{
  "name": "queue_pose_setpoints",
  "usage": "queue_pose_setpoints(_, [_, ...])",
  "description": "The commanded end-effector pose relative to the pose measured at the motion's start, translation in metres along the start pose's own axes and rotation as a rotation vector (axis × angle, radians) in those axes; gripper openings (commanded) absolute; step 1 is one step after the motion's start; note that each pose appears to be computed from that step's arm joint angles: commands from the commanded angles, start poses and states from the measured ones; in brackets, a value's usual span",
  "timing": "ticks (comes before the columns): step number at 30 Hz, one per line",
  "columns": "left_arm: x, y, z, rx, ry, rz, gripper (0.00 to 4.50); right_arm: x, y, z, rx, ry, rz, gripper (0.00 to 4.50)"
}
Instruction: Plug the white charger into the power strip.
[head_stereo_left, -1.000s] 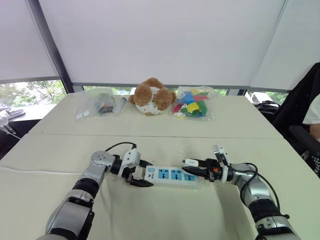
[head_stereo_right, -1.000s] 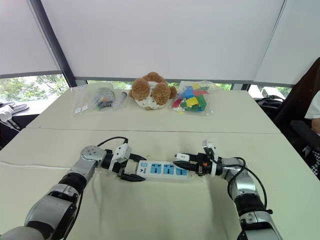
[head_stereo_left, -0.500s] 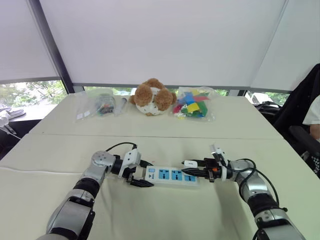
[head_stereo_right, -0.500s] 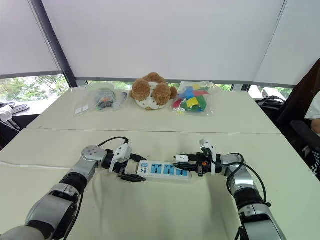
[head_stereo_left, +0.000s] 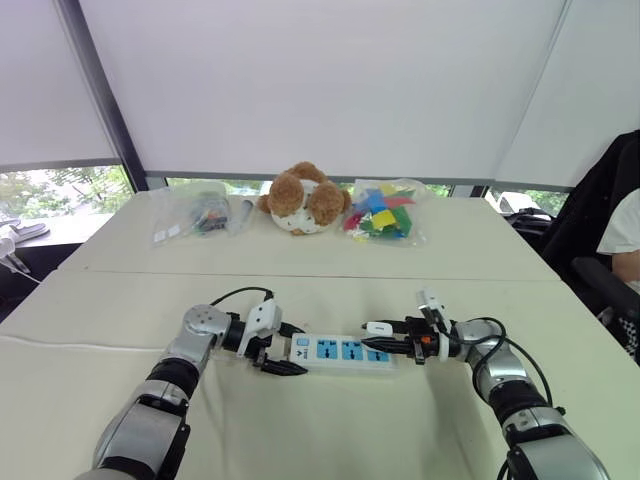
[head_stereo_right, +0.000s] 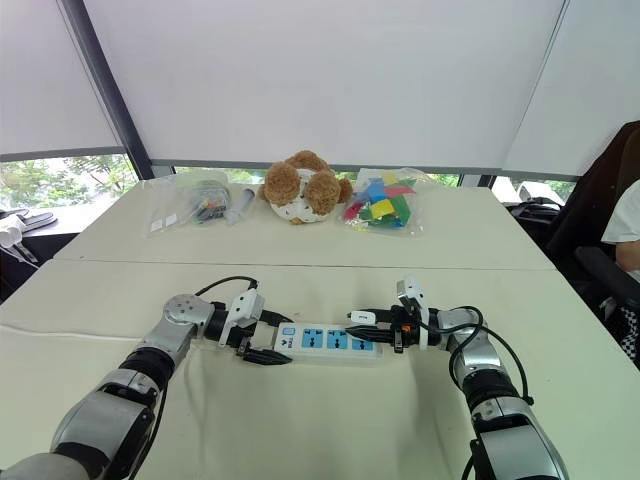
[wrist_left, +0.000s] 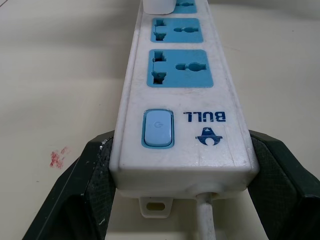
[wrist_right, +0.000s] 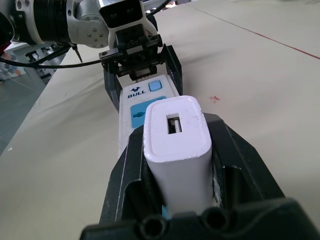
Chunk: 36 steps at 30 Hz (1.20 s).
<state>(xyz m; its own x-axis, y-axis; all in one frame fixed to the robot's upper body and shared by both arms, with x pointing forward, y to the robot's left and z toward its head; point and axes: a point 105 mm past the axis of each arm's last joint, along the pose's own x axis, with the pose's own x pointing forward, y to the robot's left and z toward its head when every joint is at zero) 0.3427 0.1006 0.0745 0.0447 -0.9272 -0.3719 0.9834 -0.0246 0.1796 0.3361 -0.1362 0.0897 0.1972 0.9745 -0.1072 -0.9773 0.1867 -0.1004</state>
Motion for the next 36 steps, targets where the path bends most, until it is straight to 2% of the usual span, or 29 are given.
queue_pose_setpoints(1, [0.0, -0.002, -0.01, -0.015, 0.04, 0.016, 3.0, -0.015, 0.004, -0.025, 0.085, 0.088, -0.042, 2.19])
queue_pose_setpoints(5, [0.002, 0.0, -0.01, -0.015, 0.04, 0.022, 3.0, -0.021, -0.002, 0.011, -0.014, 0.004, -0.061, 4.26])
queue_pose_setpoints(8, [0.002, 0.001, -0.01, -0.012, 0.039, 0.034, 3.0, -0.031, 0.007, 0.041, -0.084, -0.032, -0.049, 4.26])
queue_pose_setpoints(12, [-0.002, 0.01, -0.005, -0.02, 0.001, 0.109, 3.0, -0.053, 0.029, 0.059, -0.104, -0.003, -0.069, 4.26])
queue_pose_setpoints(15, [-0.009, 0.023, 0.004, -0.046, -0.053, 0.19, 4.43, -0.075, 0.039, 0.064, -0.091, 0.038, -0.138, 4.32])
queue_pose_setpoints(20, [-0.024, 0.024, 0.01, -0.002, -0.045, 0.196, 4.47, -0.098, 0.048, 0.068, -0.06, 0.075, -0.254, 4.32])
queue_pose_setpoints(24, [-0.057, 0.016, 0.03, -0.021, -0.04, 0.214, 4.47, -0.115, 0.059, 0.061, 0.012, 0.098, -0.329, 4.32])
queue_pose_setpoints(28, [-0.099, -0.005, 0.029, -0.13, 0.014, 0.296, 4.47, -0.13, 0.059, 0.052, 0.087, 0.088, -0.416, 4.32])
queue_pose_setpoints(30, [-0.118, -0.004, 0.029, -0.223, -0.026, 0.403, 4.47, -0.136, 0.057, 0.045, 0.13, 0.092, -0.462, 4.32])
queue_pose_setpoints(32, [-0.137, 0.001, 0.018, -0.289, -0.043, 0.542, 4.47, -0.141, 0.052, 0.042, 0.146, 0.073, -0.518, 4.32])
queue_pose_setpoints(36, [-0.157, 0.009, 0.004, -0.339, -0.126, 0.763, 4.47, -0.146, 0.034, 0.037, 0.16, 0.024, -0.663, 4.32])
